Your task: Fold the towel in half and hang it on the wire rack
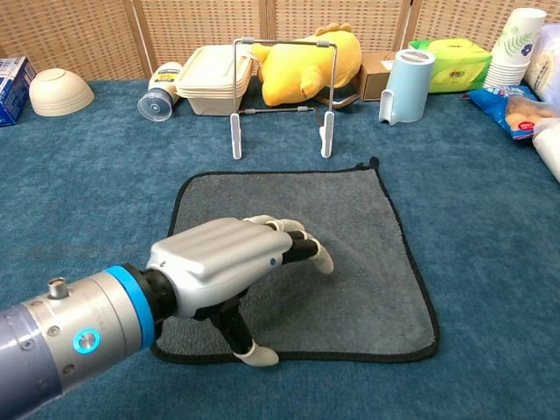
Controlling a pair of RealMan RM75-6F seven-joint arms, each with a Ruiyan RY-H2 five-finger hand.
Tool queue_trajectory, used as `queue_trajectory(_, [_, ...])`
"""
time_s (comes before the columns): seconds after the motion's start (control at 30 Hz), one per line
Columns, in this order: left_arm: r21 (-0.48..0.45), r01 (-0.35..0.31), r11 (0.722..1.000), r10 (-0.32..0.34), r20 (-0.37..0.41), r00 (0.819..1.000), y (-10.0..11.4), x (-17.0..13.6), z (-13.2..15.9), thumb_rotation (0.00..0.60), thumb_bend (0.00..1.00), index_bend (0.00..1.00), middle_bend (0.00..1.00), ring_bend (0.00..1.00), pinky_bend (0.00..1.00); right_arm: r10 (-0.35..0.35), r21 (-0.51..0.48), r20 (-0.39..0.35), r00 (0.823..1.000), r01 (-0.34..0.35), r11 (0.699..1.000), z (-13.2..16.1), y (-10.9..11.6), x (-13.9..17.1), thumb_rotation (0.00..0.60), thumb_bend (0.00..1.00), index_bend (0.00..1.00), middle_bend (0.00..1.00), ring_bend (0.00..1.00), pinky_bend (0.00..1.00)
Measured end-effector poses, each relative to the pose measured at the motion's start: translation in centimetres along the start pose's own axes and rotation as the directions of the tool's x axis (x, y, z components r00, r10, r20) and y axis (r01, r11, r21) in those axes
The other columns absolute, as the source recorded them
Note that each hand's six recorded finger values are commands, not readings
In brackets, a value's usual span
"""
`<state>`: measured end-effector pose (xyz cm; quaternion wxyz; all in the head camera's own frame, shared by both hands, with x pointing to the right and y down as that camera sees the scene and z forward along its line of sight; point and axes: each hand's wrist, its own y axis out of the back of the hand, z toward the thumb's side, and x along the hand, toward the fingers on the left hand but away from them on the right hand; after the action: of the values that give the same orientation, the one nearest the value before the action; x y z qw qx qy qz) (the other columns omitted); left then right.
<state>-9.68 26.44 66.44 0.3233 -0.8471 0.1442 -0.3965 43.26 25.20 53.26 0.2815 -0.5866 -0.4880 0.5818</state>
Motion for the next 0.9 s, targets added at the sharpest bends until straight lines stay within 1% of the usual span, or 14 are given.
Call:
queue_trajectory(0.5, [0.029, 0.0, 1.0, 0.0, -0.004, 1.0, -0.9, 1.0, 0.7, 0.6, 0.16, 0.2, 0.16, 0.04, 0.05, -0.005, -0.01, 0.008, 1.0, 0.005, 1.0, -0.4, 0.3, 0.0, 0.6, 0.35, 0.24, 0.11, 0.0, 0.0])
queue_trajectory(0.67, [0.048, -0.015, 0.999, 0.016, -0.017, 1.0, -1.1, 1.4, 0.5, 0.6, 0.16, 0.2, 0.16, 0.04, 0.05, -0.005, -0.012, 0.012, 1.0, 0.005, 1.0, -0.6, 0.3, 0.0, 0.6, 0.35, 0.24, 0.11, 0.0, 0.0])
queue_trajectory(0.9, [0.049, -0.032, 0.998, 0.034, -0.027, 0.999, -1.0, 1.7, 0.5, 0.6, 0.16, 0.21, 0.17, 0.04, 0.05, -0.006, -0.013, 0.015, 1.0, 0.006, 1.0, -0.7, 0.3, 0.1, 0.6, 0.35, 0.24, 0.11, 0.0, 0.0])
